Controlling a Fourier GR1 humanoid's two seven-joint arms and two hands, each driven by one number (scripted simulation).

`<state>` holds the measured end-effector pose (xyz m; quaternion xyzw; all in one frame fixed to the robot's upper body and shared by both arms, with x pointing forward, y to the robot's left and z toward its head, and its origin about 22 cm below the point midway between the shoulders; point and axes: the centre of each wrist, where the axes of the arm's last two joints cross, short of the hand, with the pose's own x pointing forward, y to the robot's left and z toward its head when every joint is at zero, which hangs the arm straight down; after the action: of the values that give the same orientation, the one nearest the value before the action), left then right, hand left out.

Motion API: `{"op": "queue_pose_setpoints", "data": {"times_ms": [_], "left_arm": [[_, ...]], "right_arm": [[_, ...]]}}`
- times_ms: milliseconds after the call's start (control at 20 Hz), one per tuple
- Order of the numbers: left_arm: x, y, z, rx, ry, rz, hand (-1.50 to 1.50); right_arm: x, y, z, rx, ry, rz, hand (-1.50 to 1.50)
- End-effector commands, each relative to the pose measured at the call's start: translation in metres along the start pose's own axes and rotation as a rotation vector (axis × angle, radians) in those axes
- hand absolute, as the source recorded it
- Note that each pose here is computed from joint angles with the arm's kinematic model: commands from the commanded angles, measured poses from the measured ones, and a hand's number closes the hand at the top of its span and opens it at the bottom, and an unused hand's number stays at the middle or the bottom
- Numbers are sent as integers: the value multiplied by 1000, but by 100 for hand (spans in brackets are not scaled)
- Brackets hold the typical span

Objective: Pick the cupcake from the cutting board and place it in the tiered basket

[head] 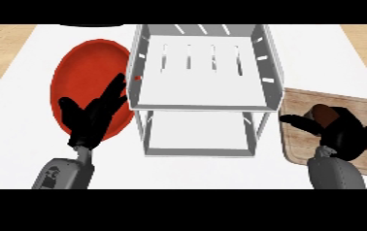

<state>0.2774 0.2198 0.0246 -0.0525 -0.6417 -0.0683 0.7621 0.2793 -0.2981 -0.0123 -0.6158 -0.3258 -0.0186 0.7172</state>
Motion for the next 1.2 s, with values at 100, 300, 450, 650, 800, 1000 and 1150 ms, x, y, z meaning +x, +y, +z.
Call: {"op": "queue_pose_setpoints", "data": {"times_ms": [100,300,450,650,800,1000,1150], "left_arm": [[1,-5,4,-5,6,9,0],[7,0,2,0,18,3,0],[-9,-6,-2,-5,1,4,0],[-10,5,3,15,14,5,0],[-1,4,-2,-8,10,-1,0],[-10,17,6,54,31,-6,0],[-11,22,3,71,37,4,0]], "right_arm": [[8,8,-18,-31,-16,63,150],[-4,24,-3,-85,-46,23,150],[10,20,19,-130,-69,-68,150],[-18,23,84,179,-330,91,150],[-42,45,133,423,-535,269,150],[-39,-1,165,486,-591,109,150],[-25,-49,188,485,-615,-20,150]]}}
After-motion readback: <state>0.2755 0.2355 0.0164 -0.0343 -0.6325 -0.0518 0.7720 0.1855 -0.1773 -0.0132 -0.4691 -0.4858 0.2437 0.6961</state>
